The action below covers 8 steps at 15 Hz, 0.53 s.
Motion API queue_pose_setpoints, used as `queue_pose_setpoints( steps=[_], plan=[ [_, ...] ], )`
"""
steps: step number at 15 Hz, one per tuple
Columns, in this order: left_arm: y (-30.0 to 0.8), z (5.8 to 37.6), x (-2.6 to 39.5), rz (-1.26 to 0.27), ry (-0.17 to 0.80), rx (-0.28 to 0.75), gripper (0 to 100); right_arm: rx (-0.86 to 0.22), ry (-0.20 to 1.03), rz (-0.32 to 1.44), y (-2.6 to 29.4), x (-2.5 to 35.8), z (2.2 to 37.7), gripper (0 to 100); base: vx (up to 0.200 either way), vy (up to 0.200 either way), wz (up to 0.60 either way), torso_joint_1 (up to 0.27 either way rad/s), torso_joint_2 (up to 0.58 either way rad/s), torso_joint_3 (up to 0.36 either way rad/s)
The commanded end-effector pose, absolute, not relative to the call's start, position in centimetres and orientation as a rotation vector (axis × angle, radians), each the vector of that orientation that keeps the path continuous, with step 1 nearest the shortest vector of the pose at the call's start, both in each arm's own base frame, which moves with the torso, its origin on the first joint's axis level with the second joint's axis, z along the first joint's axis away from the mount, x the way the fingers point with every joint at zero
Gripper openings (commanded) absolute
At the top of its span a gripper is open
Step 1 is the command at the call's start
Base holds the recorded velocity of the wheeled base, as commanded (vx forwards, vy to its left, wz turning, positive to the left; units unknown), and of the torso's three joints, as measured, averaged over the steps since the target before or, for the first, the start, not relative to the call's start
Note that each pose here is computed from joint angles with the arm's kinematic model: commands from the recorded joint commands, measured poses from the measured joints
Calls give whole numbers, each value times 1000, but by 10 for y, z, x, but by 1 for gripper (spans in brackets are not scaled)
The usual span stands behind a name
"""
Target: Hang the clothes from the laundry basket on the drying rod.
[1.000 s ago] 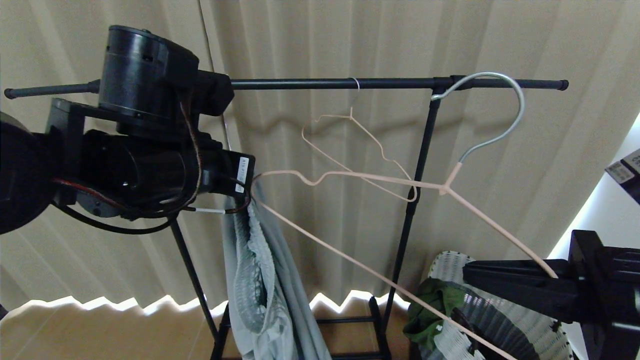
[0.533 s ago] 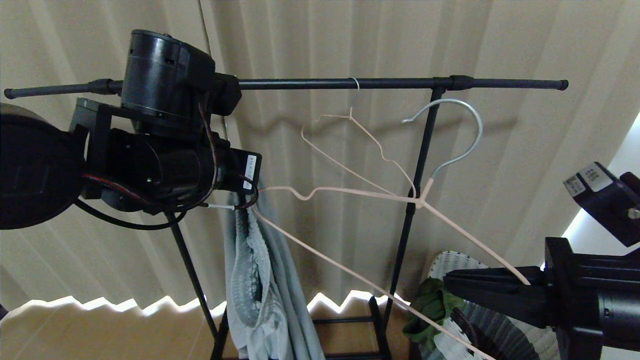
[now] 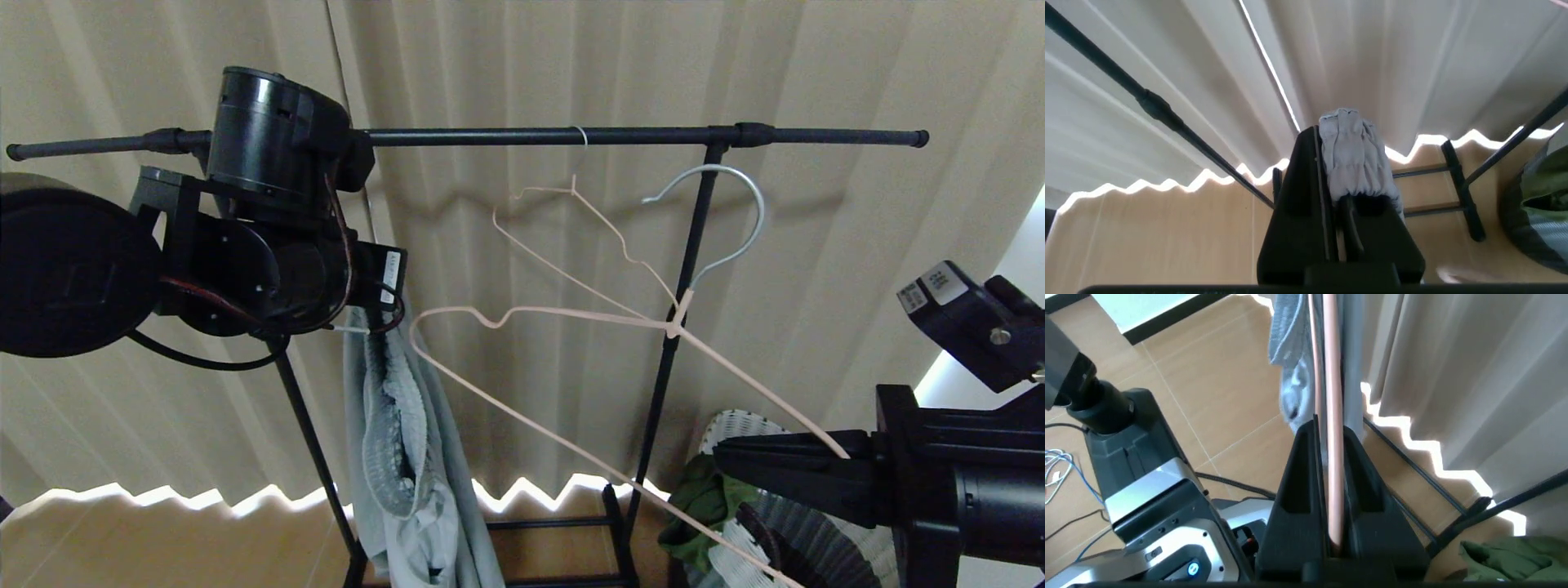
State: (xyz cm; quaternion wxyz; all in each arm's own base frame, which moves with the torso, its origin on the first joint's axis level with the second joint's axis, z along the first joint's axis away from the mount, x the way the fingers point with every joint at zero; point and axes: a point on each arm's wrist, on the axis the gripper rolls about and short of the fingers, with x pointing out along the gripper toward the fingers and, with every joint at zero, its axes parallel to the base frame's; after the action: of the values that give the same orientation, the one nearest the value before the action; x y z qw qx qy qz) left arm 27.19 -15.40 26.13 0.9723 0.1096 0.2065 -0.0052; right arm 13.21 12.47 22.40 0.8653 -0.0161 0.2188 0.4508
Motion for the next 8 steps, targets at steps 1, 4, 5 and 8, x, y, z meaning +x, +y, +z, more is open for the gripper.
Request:
queue_pose_setpoints(
  steps=[1, 4, 5, 8],
  plan=[
    [-155, 260, 273, -10, 421, 225, 0, -30, 442, 949, 123, 130, 226, 0, 0, 0, 0, 0, 0, 0],
    [-161, 260, 269, -23, 416, 229, 0, -38, 463, 973, 132, 132, 223, 0, 0, 0, 0, 0, 0, 0],
    [-163, 261, 268, -24, 412, 233, 0, -40, 468, 974, 134, 134, 223, 0, 0, 0, 0, 0, 0, 0],
    [-167, 260, 265, -33, 411, 239, 0, -45, 488, 968, 139, 139, 220, 0, 0, 0, 0, 0, 0, 0]
  ],
)
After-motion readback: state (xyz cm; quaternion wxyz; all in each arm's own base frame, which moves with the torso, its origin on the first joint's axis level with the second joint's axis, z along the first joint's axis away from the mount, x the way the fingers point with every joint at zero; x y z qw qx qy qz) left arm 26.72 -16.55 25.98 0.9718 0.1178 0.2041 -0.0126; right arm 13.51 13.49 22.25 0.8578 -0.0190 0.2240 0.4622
